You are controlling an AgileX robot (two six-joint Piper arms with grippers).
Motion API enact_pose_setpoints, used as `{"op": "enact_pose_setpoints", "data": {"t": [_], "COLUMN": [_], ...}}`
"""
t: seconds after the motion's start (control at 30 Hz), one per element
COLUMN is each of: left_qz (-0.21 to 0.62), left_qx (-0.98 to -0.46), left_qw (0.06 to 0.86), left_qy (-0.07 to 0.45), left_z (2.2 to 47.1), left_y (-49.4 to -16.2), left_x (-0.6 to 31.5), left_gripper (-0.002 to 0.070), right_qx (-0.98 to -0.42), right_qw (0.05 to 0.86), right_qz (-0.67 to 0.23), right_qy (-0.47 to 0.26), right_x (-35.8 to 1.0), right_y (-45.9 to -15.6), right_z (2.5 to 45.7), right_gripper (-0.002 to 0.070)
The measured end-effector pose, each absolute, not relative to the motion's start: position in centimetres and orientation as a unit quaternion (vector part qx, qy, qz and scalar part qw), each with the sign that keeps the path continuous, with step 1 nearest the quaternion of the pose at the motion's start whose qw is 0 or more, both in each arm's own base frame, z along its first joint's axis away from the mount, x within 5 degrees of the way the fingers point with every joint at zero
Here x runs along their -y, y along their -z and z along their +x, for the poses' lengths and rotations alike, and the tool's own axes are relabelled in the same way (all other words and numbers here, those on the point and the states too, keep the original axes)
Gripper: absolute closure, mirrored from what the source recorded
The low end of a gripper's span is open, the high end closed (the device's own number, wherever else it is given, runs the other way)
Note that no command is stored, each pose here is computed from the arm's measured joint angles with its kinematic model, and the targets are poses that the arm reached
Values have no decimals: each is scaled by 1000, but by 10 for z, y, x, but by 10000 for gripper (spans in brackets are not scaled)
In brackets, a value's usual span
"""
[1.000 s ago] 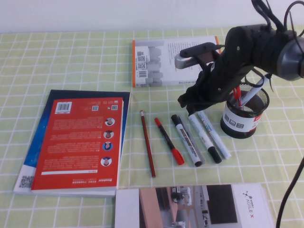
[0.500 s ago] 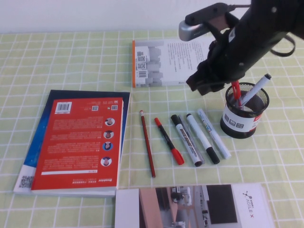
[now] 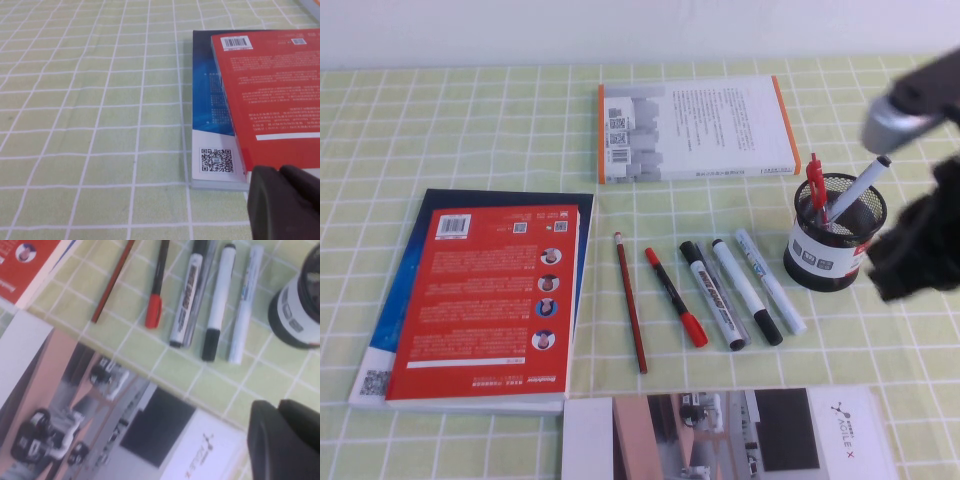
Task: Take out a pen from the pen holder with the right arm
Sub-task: 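Take a marker out of the pen holder and lay it on the table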
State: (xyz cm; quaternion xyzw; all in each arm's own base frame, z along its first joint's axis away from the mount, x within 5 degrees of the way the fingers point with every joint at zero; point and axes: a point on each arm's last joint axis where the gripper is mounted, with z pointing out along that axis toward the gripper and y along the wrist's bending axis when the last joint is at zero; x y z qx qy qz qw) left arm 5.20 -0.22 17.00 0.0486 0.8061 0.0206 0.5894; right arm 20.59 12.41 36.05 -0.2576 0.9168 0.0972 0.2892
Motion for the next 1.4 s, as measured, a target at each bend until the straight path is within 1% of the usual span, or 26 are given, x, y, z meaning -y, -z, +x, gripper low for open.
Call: {"op": "enact_pose_setpoints", "data": {"t": [0.17,0.3,0.47,0.6,0.8,0.97,1.03,1.23,1.4], "left_qz": [49,49,49,49,49,49,49,49,49], "left_qx": [-806,-806,-806,-806,-806,-806,-806,-806,-806], "left_qw": [589,589,589,589,589,589,589,589,589], "left_qy": [-21,-21,-21,-21,-21,-21,-21,-21,-21], "left_z": [52,52,52,52,52,52,52,52,52], "left_y": [-170,-170,-170,-170,-170,-170,-170,-170,-170], "left_x": [2,2,2,2,2,2,2,2,2], "left_gripper": [680,680,680,680,680,680,680,680,680], "right_qx": [-905,-890,-887,-890,-887,-870,-865,-852,-812], "right_qw": [334,370,377,370,380,425,450,513,581], "right_qz": [-238,-234,-233,-235,-236,-225,-202,-97,-43], "right_qy": [-115,-125,-131,-129,-117,-106,-97,-49,-20], "right_x": [-95,-75,-56,-46,-44,-44,-40,-17,-6], "right_y": [-361,-350,-333,-323,-304,-278,-268,-227,-201], "right_z": [156,121,87,71,71,80,83,81,72], "right_gripper": [688,688,688,688,689,688,688,688,689]}}
